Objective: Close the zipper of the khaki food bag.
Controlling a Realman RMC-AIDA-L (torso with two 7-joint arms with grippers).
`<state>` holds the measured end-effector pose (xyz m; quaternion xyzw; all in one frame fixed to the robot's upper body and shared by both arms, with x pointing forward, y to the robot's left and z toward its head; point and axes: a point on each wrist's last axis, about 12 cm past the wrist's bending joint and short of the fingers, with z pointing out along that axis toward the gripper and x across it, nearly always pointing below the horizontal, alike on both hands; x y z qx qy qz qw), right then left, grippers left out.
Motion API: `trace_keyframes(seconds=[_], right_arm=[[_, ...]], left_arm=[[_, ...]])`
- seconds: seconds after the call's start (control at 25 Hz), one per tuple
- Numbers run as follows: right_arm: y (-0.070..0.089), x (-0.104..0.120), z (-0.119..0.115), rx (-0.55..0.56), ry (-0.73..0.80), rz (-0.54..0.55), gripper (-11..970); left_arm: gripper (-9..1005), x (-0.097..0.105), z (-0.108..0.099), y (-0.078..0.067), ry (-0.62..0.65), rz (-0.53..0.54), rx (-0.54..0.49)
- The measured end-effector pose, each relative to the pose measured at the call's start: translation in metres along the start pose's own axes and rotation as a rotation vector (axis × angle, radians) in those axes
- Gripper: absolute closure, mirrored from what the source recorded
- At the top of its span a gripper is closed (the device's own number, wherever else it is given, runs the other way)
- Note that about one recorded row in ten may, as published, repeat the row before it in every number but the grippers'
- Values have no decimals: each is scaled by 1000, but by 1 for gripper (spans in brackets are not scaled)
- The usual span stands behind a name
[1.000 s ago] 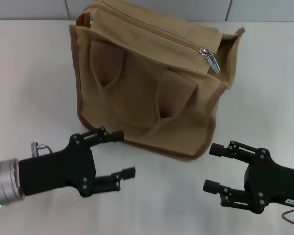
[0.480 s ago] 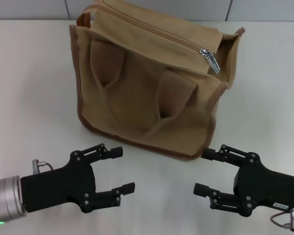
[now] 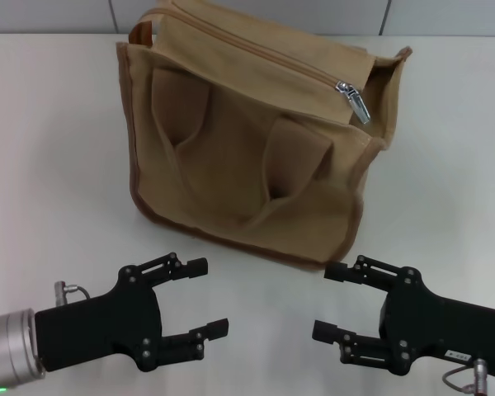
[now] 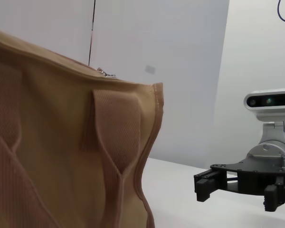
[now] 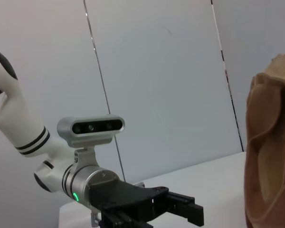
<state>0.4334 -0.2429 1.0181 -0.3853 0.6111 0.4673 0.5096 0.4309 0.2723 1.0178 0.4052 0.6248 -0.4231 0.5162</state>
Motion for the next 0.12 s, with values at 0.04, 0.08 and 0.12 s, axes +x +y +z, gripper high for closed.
trace_keyframes(seconds=[0.04,0.08,0.12], right_arm=[[0,1,2,-1,0,0,199],[0,1,3,-1,1,-1,199],[1,2,4,1,3,-3,199]], left_arm=[[197,1,-1,-1,0,-3,-2],[197,1,-1,-1,0,-3,-2],[197,4,-2,-7,-10,1,-6]])
